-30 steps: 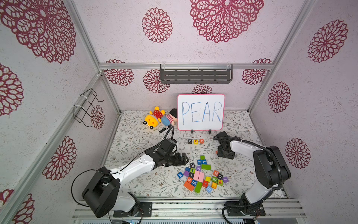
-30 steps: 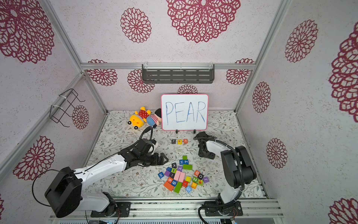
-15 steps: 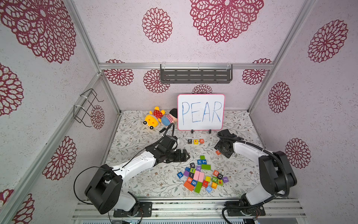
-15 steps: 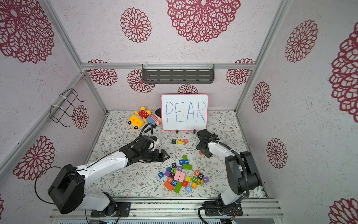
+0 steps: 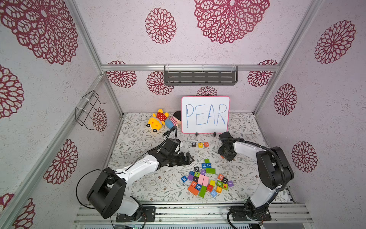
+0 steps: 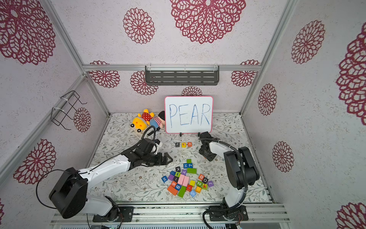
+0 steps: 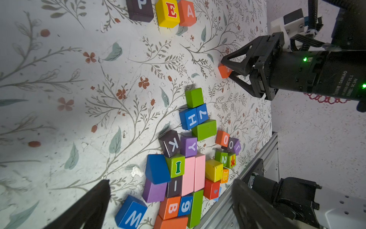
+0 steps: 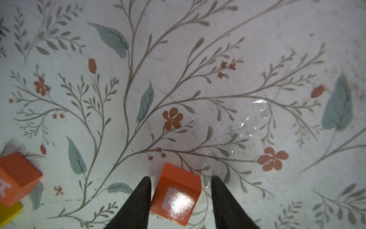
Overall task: Spell the uppercase word “pear” with letter blocks
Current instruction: Pick up the letter block from the center of the board.
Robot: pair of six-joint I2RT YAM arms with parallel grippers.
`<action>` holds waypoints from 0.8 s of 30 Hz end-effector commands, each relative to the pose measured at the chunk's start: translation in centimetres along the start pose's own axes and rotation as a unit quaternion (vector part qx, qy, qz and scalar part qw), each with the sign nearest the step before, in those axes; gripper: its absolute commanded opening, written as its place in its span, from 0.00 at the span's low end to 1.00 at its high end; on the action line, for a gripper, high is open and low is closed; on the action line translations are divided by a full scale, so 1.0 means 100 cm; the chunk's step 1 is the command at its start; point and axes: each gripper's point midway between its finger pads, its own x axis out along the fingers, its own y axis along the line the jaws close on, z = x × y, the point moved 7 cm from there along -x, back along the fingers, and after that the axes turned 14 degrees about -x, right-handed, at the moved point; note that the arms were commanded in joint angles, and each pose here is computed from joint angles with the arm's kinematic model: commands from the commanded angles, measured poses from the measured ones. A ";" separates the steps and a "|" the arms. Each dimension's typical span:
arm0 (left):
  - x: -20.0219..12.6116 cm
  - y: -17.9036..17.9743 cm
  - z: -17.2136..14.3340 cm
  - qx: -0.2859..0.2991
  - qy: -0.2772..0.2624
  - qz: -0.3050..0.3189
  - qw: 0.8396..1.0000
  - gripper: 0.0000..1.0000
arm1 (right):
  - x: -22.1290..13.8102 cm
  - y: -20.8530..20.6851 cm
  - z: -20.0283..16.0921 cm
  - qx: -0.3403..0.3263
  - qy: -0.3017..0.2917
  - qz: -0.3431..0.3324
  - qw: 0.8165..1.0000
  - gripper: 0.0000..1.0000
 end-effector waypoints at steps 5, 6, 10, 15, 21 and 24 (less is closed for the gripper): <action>-0.005 0.002 0.003 0.004 -0.012 -0.012 1.000 0.98 | -0.006 -0.005 -0.004 -0.012 0.010 -0.009 1.000 0.46; -0.005 0.002 0.004 0.004 -0.013 -0.012 1.000 0.98 | -0.005 -0.006 -0.004 -0.014 0.011 -0.009 1.000 0.47; -0.009 0.000 0.005 0.003 -0.018 -0.013 1.000 0.98 | -0.004 -0.007 -0.007 -0.021 0.015 -0.009 1.000 0.51; -0.011 0.002 0.004 0.003 -0.023 -0.009 1.000 0.98 | -0.001 -0.010 -0.012 -0.028 0.020 -0.008 0.999 0.52; -0.013 0.003 0.004 0.001 -0.024 -0.005 1.000 0.98 | 0.000 -0.009 -0.012 -0.032 0.019 -0.001 0.999 0.45; -0.015 0.003 0.005 0.000 -0.027 -0.003 1.000 0.98 | -0.001 -0.008 -0.012 -0.038 0.018 0.001 0.999 0.43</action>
